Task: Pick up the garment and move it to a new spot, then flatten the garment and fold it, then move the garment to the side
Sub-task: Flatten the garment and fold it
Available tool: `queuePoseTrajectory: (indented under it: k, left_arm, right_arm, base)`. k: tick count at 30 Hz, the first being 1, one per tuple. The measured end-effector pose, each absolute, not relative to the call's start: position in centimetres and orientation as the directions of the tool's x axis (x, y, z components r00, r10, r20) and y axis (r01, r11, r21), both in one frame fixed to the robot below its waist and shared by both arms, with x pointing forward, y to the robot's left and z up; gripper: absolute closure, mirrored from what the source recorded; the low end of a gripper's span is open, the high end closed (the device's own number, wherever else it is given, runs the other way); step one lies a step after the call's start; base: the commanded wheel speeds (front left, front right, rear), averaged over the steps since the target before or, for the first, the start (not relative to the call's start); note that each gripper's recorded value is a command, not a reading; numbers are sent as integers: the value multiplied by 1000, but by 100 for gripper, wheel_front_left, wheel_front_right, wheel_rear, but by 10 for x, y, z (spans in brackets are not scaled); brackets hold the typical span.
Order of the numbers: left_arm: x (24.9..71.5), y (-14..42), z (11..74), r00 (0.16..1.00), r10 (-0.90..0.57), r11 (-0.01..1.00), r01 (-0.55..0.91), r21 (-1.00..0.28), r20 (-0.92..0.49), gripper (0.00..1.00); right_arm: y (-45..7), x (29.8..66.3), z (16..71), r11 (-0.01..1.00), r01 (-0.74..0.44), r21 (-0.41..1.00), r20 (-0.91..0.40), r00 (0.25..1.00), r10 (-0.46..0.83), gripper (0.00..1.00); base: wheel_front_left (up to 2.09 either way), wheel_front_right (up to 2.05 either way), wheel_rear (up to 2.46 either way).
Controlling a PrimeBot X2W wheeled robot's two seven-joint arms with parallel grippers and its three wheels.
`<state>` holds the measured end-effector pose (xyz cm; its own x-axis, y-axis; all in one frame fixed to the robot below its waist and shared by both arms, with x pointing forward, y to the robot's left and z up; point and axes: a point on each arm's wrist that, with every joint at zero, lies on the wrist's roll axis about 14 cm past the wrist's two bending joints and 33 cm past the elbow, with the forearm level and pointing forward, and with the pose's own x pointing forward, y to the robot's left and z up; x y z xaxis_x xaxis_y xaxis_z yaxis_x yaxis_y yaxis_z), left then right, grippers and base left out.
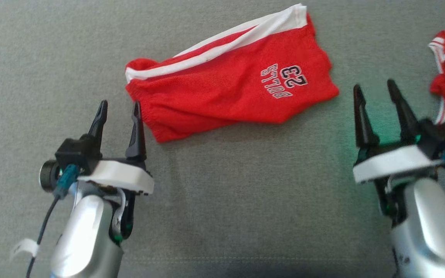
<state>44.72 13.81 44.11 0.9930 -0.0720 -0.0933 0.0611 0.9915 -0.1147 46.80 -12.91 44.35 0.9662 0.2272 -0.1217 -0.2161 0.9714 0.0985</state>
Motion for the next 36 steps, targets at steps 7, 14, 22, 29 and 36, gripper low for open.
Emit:
queuePoseTrajectory:
  k: [7, 14, 22, 29, 36]
  left_arm:
    - [458, 142, 449, 996, -63, 991, 54, -124, -66, 0]
    - [453, 151, 438, 994, -40, 992, 28, -120, -101, 0]
    - [452, 152, 437, 994, -33, 992, 20, -123, -107, 0]
    - [456, 148, 445, 996, -39, 991, 27, -133, -82, 0]
    - [457, 143, 456, 998, -46, 989, 38, -141, -51, 0]
  right_arm:
    - [-117, 511, 423, 962, -265, 68, -195, 942, 273, 0]
    - [-95, 520, 363, 949, -302, 86, -438, 844, 309, 0]
    - [-83, 532, 365, 946, -302, 120, -472, 821, 322, 100]
    - [-86, 511, 369, 947, -265, 184, -433, 843, 320, 100]
    - [-110, 464, 367, 954, -165, 252, -393, 883, 256, 100]
  base:
    - [0, 0, 0]
    - [0, 0, 0]
    - [0, 0, 0]
    - [0, 0, 0]
    - [0, 0, 0]
